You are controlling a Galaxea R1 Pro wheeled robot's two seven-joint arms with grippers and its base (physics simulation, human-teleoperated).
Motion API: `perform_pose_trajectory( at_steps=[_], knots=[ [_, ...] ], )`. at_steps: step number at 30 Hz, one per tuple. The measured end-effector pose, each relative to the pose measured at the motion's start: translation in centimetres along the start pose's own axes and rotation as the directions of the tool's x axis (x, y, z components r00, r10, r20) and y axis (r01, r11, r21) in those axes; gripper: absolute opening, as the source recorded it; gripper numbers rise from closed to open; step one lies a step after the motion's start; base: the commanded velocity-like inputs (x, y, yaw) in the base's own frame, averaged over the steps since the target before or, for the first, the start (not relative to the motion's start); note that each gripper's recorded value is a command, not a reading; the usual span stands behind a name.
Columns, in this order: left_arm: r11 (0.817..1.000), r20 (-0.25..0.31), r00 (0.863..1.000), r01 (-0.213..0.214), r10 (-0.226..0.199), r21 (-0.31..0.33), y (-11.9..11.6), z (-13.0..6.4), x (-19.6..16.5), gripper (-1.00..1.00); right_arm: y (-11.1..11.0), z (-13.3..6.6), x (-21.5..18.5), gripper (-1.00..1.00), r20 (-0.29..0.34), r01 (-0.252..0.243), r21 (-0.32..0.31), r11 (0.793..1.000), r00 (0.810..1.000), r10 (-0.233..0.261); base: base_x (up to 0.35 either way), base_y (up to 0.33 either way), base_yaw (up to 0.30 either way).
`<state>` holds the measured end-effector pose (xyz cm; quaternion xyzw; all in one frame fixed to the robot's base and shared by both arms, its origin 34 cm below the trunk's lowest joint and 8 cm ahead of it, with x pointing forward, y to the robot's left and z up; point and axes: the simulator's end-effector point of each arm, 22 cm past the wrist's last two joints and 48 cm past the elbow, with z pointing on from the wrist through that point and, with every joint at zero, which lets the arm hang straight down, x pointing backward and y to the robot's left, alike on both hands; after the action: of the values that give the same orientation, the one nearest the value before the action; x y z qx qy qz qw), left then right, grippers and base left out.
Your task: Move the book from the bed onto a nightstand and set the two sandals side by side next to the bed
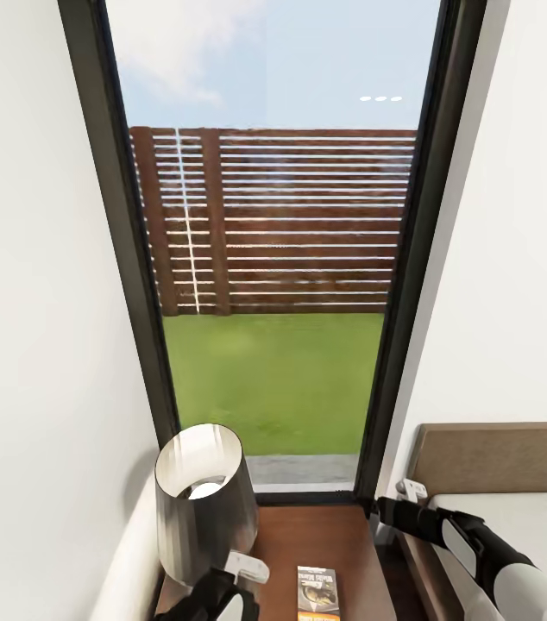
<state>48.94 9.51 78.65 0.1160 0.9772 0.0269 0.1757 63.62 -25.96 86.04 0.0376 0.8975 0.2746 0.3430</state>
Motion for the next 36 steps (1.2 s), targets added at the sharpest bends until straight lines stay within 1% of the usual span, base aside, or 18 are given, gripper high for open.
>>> perform_pose_trajectory(
  at_steps=[6,12,21,36],
  knots=[
    [1.000,-0.037,0.999,0.007,-0.006,0.018,0.0,1.3,2.1,1.00,-0.4,-0.1,0.5,1.00,0.005,0.000,0.004,1.000,1.000,0.000,0.000,0.000,0.000],
    [1.000,-0.043,0.999,0.019,-0.018,0.020,0.2,2.0,3.0,1.00,-0.4,-0.2,0.4,1.00,0.016,0.004,0.005,1.000,1.000,-0.004,0.000,0.000,0.000],
    [1.000,-0.066,0.998,0.023,-0.023,0.008,0.8,2.8,4.5,1.00,-0.4,-0.2,0.4,1.00,0.020,0.006,0.004,1.000,1.000,-0.006,0.000,0.000,0.000],
    [0.999,-0.061,0.998,0.034,-0.033,0.017,0.7,3.2,4.8,1.00,-0.6,-0.2,1.0,1.00,0.013,0.003,0.007,1.000,1.000,-0.003,0.000,0.000,0.000]
  ],
)
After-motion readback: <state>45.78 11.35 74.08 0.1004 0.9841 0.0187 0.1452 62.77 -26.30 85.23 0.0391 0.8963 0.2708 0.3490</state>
